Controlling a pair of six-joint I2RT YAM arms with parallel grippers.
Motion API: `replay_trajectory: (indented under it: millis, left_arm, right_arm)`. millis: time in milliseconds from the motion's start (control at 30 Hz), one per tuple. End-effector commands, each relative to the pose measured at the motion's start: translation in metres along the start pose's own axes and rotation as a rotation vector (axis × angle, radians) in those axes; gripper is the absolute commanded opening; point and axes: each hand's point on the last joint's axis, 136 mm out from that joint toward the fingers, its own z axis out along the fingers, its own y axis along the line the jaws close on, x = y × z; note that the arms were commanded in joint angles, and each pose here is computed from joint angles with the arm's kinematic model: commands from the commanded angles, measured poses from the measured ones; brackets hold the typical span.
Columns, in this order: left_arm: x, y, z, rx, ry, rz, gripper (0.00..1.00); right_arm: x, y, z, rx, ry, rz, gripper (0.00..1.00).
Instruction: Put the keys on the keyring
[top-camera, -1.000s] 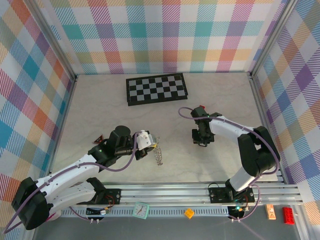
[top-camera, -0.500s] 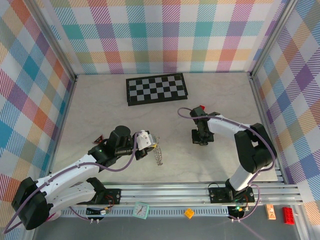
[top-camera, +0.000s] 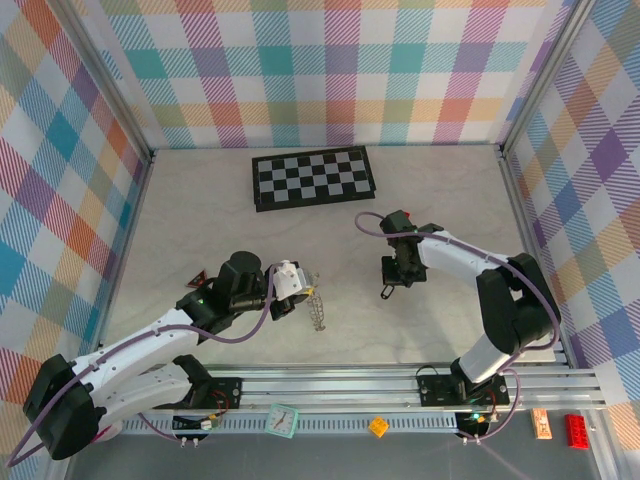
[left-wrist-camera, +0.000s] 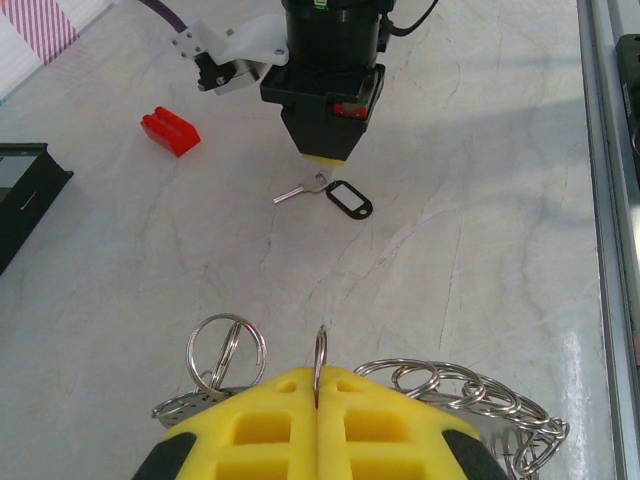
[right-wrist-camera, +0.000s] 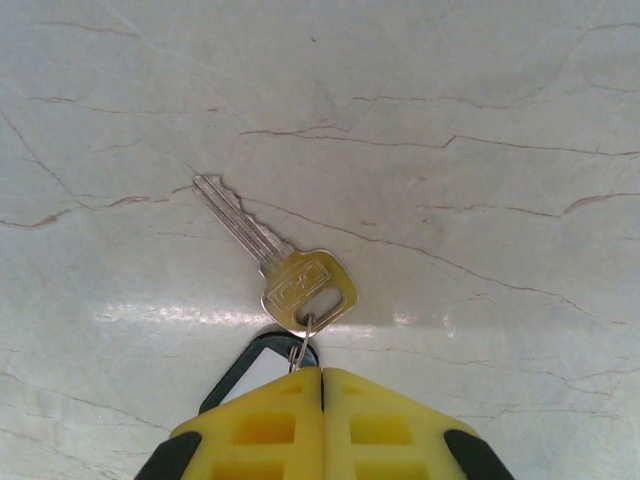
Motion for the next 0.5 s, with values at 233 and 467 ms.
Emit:
replay_trajectory:
  millis: [233, 467]
  left_arm:
    - [-0.015, -0.001, -0.002, 0.010, -0.043, 0.015, 0.00]
    - [-0.015, -0.002, -0.003, 0.011, -0.043, 0.017, 0.00]
  right_arm:
    - [-0.013, 0.008, 0.000, -0.016, -0.017, 0.011, 0.39]
    - [-0.012, 0.008, 0.007, -0.004, 0.006, 0.006, 0.27]
